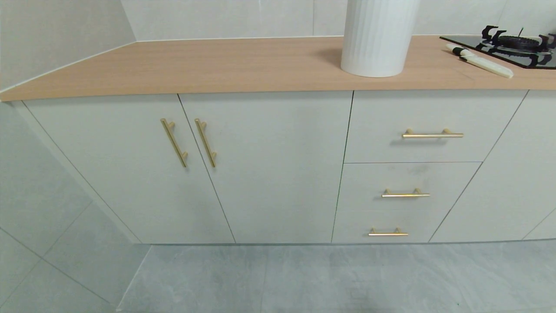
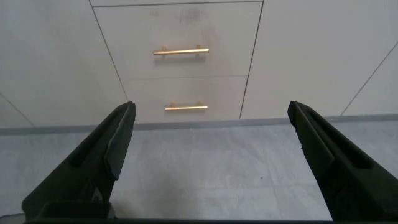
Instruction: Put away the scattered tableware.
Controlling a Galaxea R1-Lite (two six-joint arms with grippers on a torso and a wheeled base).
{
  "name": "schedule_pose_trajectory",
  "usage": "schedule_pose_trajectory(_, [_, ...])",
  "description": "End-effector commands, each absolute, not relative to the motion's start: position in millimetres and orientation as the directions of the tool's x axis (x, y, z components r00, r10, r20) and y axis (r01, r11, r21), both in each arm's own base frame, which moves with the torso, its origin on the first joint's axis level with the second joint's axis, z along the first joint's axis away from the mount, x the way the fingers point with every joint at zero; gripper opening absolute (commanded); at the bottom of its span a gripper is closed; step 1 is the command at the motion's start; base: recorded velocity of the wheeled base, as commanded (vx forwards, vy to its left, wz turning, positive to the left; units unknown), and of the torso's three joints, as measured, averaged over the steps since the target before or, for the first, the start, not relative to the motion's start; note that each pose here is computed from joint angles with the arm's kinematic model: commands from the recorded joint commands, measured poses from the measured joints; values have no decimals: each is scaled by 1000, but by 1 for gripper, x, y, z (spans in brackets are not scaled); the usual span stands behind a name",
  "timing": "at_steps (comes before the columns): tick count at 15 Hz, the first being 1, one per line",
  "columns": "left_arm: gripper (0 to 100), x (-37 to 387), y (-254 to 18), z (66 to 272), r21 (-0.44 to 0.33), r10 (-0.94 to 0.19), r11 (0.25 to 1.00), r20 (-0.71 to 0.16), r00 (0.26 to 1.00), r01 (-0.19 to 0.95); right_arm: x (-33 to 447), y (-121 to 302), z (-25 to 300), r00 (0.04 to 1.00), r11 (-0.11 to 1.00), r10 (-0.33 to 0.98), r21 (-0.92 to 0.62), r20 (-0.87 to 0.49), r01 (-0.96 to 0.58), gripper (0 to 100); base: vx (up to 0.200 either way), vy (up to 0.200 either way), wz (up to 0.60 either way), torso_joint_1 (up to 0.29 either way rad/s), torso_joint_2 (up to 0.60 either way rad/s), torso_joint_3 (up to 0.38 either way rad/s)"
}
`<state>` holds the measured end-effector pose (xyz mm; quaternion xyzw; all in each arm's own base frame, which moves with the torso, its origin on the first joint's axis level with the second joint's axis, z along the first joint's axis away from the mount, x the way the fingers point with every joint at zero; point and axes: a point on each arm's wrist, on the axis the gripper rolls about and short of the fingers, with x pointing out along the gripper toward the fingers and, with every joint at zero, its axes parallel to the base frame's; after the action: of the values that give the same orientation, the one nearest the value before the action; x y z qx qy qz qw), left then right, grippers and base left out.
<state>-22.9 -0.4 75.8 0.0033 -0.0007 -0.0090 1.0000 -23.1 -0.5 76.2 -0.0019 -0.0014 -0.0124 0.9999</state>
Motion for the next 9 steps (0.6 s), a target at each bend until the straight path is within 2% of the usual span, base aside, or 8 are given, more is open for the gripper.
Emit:
schedule_pose_trajectory(1, [100,-23,0,76,8,-18,1000,0,1000,18,-23,0,75,1000,1000,-12,-8,-6,12,100,0,0,0,0,0,0])
schedule_pose_trajectory(8, [100,-23,0,76,6,-18,1000,0,1000,18,-23,0,75,1000,1000,-12,-6,-6,12,100,0,0,0,0,0,0])
schedule_pose_trajectory(9, [100,-23,0,76,6,-18,1000,0,1000,18,-23,0,75,1000,1000,-12,-6,-6,12,100,200,0,0,2,7,12])
